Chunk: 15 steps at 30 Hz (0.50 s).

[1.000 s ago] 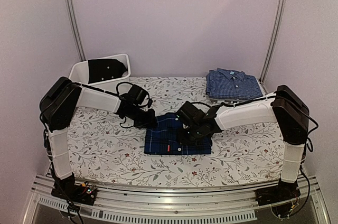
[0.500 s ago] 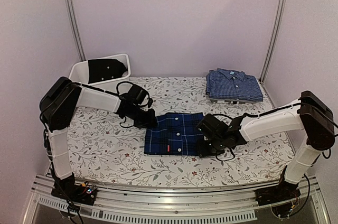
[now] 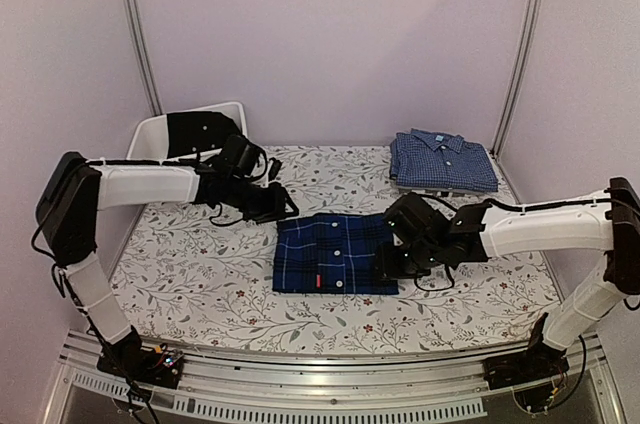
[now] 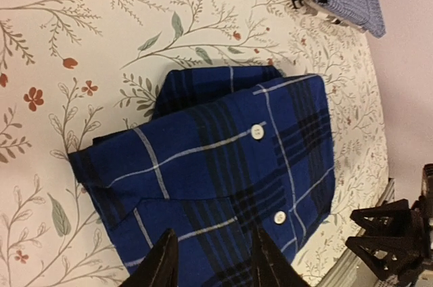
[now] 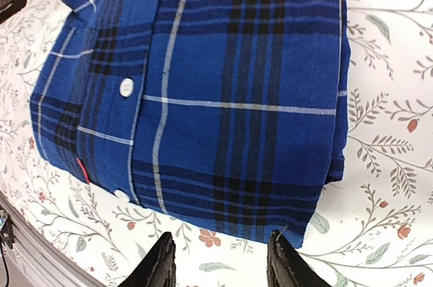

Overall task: Fold and stack the long sleeve shirts
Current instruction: Smooth out the square-folded shirt at the center of the board.

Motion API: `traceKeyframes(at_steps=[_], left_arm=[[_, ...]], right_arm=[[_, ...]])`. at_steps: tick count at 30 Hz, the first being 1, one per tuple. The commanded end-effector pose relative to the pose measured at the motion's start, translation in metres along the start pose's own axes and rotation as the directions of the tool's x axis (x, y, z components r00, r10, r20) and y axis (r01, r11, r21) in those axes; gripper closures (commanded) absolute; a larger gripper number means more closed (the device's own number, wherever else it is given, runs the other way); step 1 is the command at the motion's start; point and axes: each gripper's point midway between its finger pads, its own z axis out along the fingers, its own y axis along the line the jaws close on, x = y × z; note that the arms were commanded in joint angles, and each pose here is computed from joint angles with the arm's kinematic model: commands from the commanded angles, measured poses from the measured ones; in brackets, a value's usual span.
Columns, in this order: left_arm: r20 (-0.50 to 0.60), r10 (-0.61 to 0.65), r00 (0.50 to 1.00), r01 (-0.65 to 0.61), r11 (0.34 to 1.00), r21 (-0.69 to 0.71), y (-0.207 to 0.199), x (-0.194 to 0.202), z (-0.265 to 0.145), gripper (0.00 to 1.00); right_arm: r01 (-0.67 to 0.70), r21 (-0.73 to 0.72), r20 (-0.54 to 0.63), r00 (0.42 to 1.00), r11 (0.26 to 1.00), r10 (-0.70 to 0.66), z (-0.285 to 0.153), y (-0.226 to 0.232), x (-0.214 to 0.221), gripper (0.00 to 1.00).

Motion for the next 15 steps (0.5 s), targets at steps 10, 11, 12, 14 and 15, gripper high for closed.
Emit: traceKeyframes(at_steps=[10,11,12,14,15], left_arm=[[-0.074,-0.08,0.994,0.087,0.992,0.095,0.012,0.069,-0.048,0.53],[-0.077,-0.08,0.994,0.087,0.991,0.103,0.012,0.072,-0.048,0.52],[-0.085,-0.08,0.993,0.089,0.99,0.11,0.013,0.076,-0.048,0.5],[-0.113,-0.084,0.99,0.097,0.989,0.109,0.016,0.084,-0.043,0.48],[-0.125,-0.086,0.988,0.1,0.989,0.108,0.018,0.087,-0.041,0.48]], right_arm=[[-0.031,-0.052,0.095,0.995,0.998,0.036,-0.017,-0.015,-0.048,0.52],[-0.028,-0.057,0.099,0.995,0.998,0.033,-0.017,-0.013,-0.05,0.52],[-0.025,-0.062,0.101,0.994,0.998,0.031,-0.016,-0.011,-0.051,0.52],[-0.022,-0.067,0.099,0.995,0.998,0.028,-0.012,-0.009,-0.053,0.52],[-0.019,-0.077,0.1,0.995,0.997,0.026,-0.011,-0.006,-0.055,0.53]])
